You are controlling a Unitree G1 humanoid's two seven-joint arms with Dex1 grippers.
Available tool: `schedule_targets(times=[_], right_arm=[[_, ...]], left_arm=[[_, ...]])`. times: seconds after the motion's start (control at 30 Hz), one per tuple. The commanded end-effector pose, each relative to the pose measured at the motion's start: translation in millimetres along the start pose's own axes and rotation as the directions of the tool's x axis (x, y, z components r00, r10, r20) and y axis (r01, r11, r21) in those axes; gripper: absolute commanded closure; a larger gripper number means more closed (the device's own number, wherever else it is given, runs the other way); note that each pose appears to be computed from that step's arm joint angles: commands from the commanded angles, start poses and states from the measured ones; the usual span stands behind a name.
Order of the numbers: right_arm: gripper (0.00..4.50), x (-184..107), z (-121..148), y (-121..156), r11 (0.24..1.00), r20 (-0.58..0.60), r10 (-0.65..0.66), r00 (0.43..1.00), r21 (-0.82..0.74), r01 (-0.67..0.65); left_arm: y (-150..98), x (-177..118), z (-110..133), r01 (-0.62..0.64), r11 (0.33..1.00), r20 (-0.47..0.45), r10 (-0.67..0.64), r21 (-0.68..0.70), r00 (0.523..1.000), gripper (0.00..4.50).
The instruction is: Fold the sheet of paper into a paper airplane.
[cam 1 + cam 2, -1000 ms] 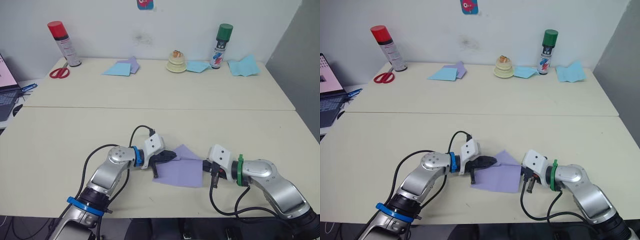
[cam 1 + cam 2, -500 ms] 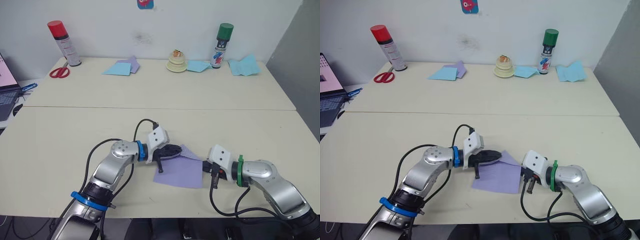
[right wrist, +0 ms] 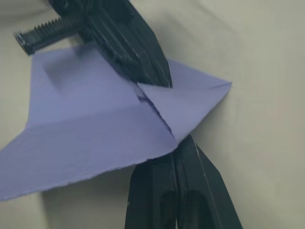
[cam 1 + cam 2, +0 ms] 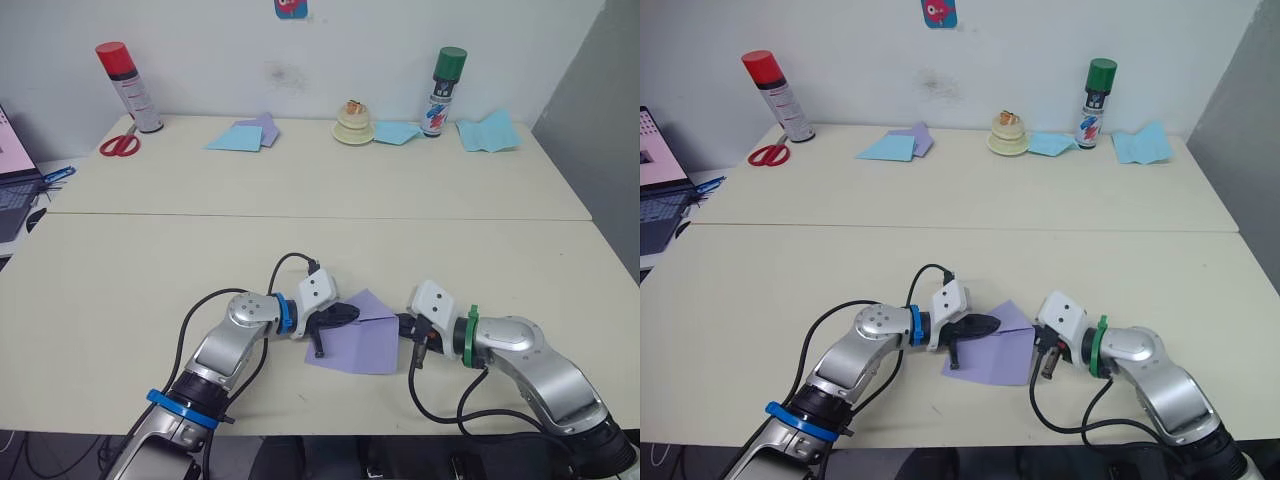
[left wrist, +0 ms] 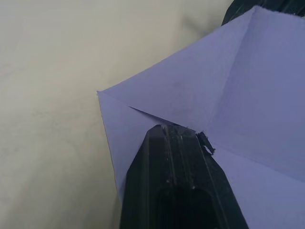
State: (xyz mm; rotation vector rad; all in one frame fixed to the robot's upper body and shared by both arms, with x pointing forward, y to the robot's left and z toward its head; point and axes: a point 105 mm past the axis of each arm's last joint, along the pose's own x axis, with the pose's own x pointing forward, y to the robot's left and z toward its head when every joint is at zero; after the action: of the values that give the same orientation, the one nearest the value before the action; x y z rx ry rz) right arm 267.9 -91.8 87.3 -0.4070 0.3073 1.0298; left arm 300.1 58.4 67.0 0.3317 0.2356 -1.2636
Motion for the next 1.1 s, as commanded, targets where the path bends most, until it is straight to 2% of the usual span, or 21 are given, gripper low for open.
schedule_targets(times=[0.03, 0.4, 0.67, 1.1], right_arm=[[4.50, 2, 17, 3, 0.999, 0.050, 0.002, 0.999, -0.035, 0.000], [4.50, 21, 31, 8, 0.999, 0.086, 0.017, 0.996, -0.051, -0.013], [4.50, 27, 30, 7, 0.999, 0.082, 0.008, 0.997, -0.047, -0.004], [4.50, 50, 21, 18, 0.997, 0.063, 0.045, 0.997, -0.058, -0.041]], left_arm=[[-6, 4, 6, 0.010, 1.000, 0.018, -0.010, 0.026, 1.000, 4.48], [-11, 6, 0, -0.004, 1.000, 0.004, 0.004, 0.020, 1.000, 4.48], [-12, 0, -8, -0.020, 1.000, -0.017, 0.020, -0.009, 1.000, 4.48], [-1, -54, -21, -0.178, 0.965, -0.065, 0.169, -0.190, 0.983, 4.48]])
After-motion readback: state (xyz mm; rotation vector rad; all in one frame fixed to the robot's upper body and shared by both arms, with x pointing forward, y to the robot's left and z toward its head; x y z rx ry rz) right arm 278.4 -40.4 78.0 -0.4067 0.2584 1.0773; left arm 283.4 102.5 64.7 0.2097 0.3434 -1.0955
